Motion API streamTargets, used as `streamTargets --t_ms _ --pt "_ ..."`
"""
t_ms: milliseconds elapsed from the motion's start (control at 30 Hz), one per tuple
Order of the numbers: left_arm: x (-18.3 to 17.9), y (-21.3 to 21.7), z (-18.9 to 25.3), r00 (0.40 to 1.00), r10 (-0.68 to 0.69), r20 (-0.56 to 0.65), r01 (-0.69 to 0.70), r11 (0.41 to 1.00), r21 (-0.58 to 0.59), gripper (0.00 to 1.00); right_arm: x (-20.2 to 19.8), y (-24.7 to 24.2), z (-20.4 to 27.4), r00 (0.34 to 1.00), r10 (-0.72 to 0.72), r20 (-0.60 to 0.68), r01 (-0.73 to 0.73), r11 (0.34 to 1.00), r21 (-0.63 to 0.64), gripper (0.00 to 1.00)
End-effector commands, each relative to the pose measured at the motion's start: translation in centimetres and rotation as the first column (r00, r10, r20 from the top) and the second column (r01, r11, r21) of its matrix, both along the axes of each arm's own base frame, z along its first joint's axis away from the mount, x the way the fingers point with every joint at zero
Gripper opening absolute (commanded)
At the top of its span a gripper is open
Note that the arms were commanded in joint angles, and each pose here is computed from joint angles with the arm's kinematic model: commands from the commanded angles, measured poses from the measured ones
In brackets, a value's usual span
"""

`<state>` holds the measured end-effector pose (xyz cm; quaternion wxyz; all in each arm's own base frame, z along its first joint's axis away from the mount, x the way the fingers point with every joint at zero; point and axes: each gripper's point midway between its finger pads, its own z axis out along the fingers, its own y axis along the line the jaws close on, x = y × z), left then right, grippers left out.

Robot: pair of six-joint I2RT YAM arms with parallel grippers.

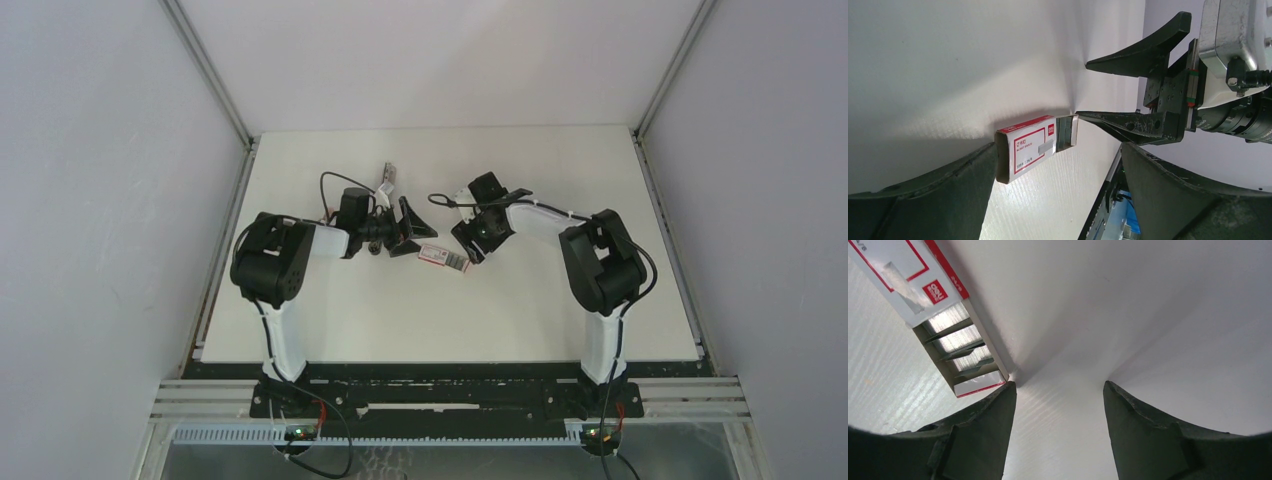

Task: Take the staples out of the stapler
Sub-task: Close the staple box at the center of the board.

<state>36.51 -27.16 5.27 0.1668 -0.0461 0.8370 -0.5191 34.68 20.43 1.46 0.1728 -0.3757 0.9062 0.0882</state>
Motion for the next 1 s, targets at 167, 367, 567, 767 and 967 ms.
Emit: streamTargets --t_ms 167,367,567,767,967 --pt "-0.9 0.6 -2.6 0.997 0.017 -0.07 -0.014 0.999 0.04 0.99 -0.7 2.0 -0.6 0.996 -0.02 -0.081 0.023 0.999 0.038 0.65" --pt "-0.9 0.5 -2.7 0.997 0.019 -0.071 -0.016 0.999 0.04 0.99 -0.6 0.6 -0.5 0.995 -0.05 -0.087 0.053 0.998 0.024 0.65" --pt "-1.0 0.6 -2.8 0.997 0.019 -0.076 -0.016 0.999 0.041 0.99 -2.3 0.4 -0.7 0.991 -0.017 -0.133 0.022 0.999 0.039 0.65" --pt "-1.0 0.5 -2.7 0.997 0.018 -0.071 -0.015 0.999 0.038 0.99 -3.6 0.8 -0.9 0.987 0.011 -0.161 -0.003 0.999 0.05 0.65" --pt "-1.0 0.5 -2.6 0.997 0.017 -0.071 -0.014 0.999 0.035 0.99 -3.8 0.8 -1.6 0.985 0.01 -0.172 -0.004 0.999 0.034 0.65"
